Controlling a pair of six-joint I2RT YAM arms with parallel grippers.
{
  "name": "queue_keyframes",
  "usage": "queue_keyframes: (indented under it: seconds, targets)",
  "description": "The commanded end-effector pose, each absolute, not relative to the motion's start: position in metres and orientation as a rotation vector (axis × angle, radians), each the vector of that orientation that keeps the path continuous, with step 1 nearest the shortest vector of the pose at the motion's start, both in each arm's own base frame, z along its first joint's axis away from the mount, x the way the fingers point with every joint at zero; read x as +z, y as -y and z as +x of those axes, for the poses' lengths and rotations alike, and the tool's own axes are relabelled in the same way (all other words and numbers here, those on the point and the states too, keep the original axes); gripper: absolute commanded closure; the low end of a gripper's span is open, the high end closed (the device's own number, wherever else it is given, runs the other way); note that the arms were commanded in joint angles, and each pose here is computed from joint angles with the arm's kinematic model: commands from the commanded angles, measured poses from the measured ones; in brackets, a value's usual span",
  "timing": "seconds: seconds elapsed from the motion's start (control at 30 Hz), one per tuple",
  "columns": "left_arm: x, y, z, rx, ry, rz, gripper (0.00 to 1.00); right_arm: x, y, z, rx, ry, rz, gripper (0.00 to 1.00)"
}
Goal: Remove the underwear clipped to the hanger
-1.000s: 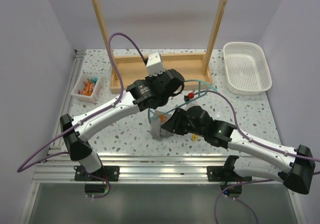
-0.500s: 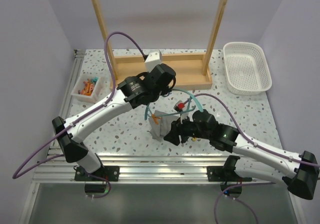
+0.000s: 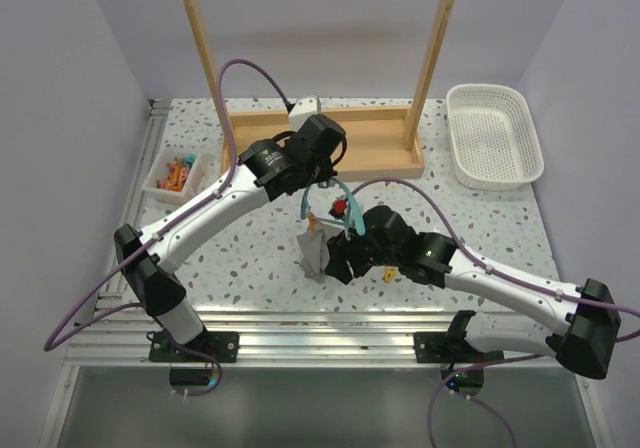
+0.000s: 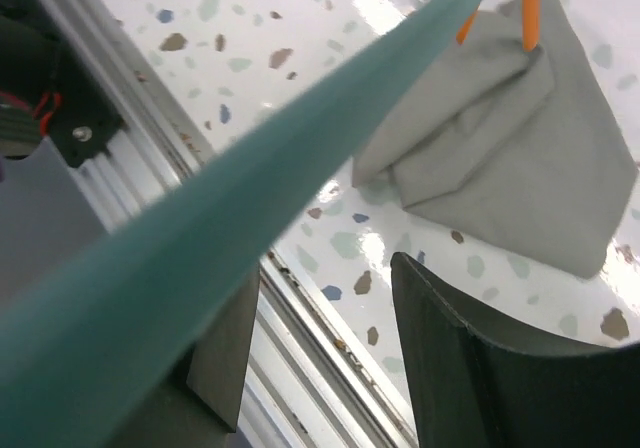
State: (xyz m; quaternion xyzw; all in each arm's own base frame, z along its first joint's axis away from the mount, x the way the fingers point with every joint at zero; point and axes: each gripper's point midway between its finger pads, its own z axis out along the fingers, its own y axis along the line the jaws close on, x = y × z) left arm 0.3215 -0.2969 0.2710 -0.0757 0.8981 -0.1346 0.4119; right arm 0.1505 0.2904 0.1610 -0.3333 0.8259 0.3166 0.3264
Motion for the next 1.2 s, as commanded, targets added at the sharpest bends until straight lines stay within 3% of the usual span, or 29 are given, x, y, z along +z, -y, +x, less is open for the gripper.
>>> queue_keyframes:
  seconds: [0.0,0.17,0.47,0.73,0.83,0.97,1.17]
  targets:
    - [0.299,0.298,0.331,-0.389,-2.157,-0.261,1.00,0.164,-0.285,0.165,0.712,-2.234,-0.741,0.41]
    - [0.301,0.288,0.329,-0.354,-2.151,-0.270,1.00,0.156,-0.258,0.180,0.592,-2.305,-0.403,0.35]
    - [0.284,0.288,0.322,-0.342,-2.202,-0.246,1.00,0.191,-0.243,0.201,0.665,-2.186,0.057,0.23]
    - [0.300,0.299,0.334,-0.607,-2.324,-0.124,1.00,0.221,-0.272,0.178,0.820,-1.813,-0.615,0.22]
    - [0.305,0.290,0.340,-0.622,-2.335,-0.110,1.00,0.240,-0.255,0.179,0.785,-1.729,-0.574,0.20]
    - [0.306,0.276,0.339,-0.635,-2.324,-0.134,1.00,0.263,-0.216,0.204,0.659,-1.708,-0.279,0.04]
    - [0.312,0.283,0.340,-0.691,-2.313,-0.150,1.00,0.233,-0.253,0.191,0.670,-1.867,-0.562,0.03]
